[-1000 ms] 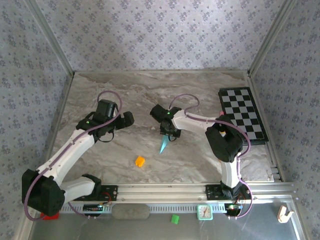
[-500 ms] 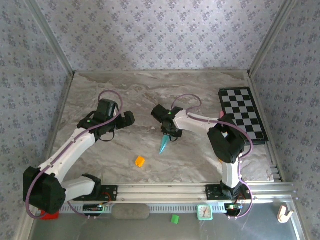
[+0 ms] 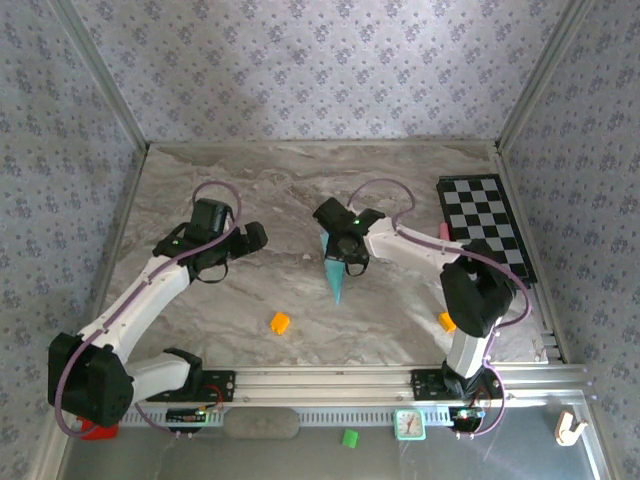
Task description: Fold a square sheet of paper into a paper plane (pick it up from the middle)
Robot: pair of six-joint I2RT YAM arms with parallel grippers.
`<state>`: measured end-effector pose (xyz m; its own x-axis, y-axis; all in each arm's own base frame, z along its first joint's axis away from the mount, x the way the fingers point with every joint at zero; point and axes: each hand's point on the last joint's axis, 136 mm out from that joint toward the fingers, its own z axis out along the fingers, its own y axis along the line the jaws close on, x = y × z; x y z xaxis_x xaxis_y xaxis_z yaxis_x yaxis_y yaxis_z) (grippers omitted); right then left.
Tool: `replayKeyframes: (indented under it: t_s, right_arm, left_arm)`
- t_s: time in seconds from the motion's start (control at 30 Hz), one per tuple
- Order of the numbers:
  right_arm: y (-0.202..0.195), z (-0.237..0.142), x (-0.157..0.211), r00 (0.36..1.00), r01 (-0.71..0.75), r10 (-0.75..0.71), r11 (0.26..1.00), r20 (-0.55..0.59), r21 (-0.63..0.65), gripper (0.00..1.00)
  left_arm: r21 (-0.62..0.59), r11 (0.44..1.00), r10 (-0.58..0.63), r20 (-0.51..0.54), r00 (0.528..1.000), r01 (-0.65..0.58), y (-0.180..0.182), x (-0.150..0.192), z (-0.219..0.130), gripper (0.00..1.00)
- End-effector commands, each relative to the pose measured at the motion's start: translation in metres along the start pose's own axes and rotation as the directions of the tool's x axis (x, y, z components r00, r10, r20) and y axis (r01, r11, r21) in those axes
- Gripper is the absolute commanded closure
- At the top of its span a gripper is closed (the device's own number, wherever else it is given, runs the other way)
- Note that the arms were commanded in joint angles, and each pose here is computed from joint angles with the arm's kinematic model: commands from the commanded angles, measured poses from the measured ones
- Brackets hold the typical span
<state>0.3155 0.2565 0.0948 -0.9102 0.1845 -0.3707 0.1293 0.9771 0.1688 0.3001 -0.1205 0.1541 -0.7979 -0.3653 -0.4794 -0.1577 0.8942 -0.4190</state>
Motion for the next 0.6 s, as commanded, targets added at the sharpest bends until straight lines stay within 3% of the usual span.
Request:
replayKeyframes:
  t_s: [0.0, 0.13, 0.27, 0.43, 0.57]
  right_arm:
    - [0.044, -0.026, -0.021, 0.990, 0.133, -0.123, 0.970, 0.064, -0.204, 0.99]
    - [0.088, -0.041, -0.017, 0.973, 0.229, -0.211, 0.873, 0.089, -0.431, 0.99]
    - [0.115, -0.037, -0.010, 0.976, 0.204, -0.208, 0.776, 0.064, -0.597, 0.98]
    - [0.129, -0.013, -0.001, 0.986, 0.105, -0.163, 0.704, -0.015, -0.702, 0.97]
    - [0.120, 0.014, 0.016, 0.987, 0.035, -0.138, 0.701, -0.087, -0.712, 0.96]
  left_arm:
    - [0.031, 0.995, -0.089, -0.023, 0.996, 0.090, 0.006, 0.002, 0.006, 0.00]
    - [0.048, 0.985, -0.166, -0.033, 0.986, 0.167, 0.015, 0.004, 0.010, 0.00]
    - [0.077, 0.979, -0.186, -0.030, 0.982, 0.188, 0.013, 0.004, 0.011, 0.00]
    - [0.135, 0.967, -0.206, -0.089, 0.974, 0.217, 0.004, 0.014, 0.019, 0.06]
    - [0.168, 0.952, -0.226, -0.171, 0.959, 0.254, -0.001, 0.030, 0.033, 0.16]
